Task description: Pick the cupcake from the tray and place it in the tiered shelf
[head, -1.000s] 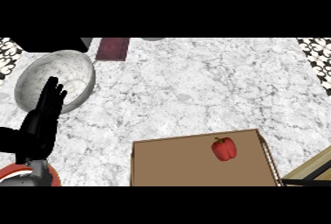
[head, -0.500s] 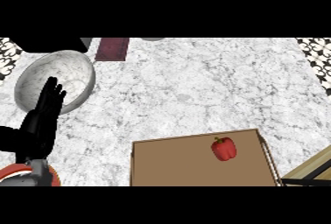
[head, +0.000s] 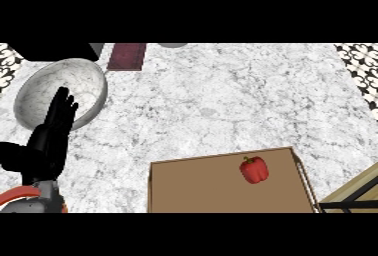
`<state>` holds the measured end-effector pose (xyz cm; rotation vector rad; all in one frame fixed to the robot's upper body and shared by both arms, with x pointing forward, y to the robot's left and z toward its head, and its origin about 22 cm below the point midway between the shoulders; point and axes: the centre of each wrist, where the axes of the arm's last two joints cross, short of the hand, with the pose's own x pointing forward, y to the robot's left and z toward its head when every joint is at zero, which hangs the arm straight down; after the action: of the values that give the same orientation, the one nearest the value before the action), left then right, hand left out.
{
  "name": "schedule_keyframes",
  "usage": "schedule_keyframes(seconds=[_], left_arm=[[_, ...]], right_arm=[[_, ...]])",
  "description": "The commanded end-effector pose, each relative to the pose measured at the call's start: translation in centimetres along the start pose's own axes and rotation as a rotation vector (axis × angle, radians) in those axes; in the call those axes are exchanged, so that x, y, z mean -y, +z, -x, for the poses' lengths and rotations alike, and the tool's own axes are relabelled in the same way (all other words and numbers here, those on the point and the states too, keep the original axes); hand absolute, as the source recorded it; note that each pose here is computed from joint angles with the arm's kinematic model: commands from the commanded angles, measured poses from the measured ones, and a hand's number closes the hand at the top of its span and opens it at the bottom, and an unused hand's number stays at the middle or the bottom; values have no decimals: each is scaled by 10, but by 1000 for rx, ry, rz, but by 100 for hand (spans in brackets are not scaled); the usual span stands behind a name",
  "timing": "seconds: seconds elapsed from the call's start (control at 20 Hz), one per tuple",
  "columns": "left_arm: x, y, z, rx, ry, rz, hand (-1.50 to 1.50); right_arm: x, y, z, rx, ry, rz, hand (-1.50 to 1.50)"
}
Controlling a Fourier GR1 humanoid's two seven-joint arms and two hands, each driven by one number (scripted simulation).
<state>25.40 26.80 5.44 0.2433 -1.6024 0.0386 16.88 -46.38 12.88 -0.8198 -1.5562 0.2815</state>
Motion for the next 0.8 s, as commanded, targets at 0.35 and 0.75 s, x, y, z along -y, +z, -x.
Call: schedule_keyframes(seconds=[0.35, 0.75], left_arm=[[-1, 9, 4, 3, 9, 18, 0], [1, -1, 3, 3, 0, -26, 0]], right_arm=[[16, -22, -11, 105, -217, -11, -150], [84, -12, -7, -6, -286, 177, -150]])
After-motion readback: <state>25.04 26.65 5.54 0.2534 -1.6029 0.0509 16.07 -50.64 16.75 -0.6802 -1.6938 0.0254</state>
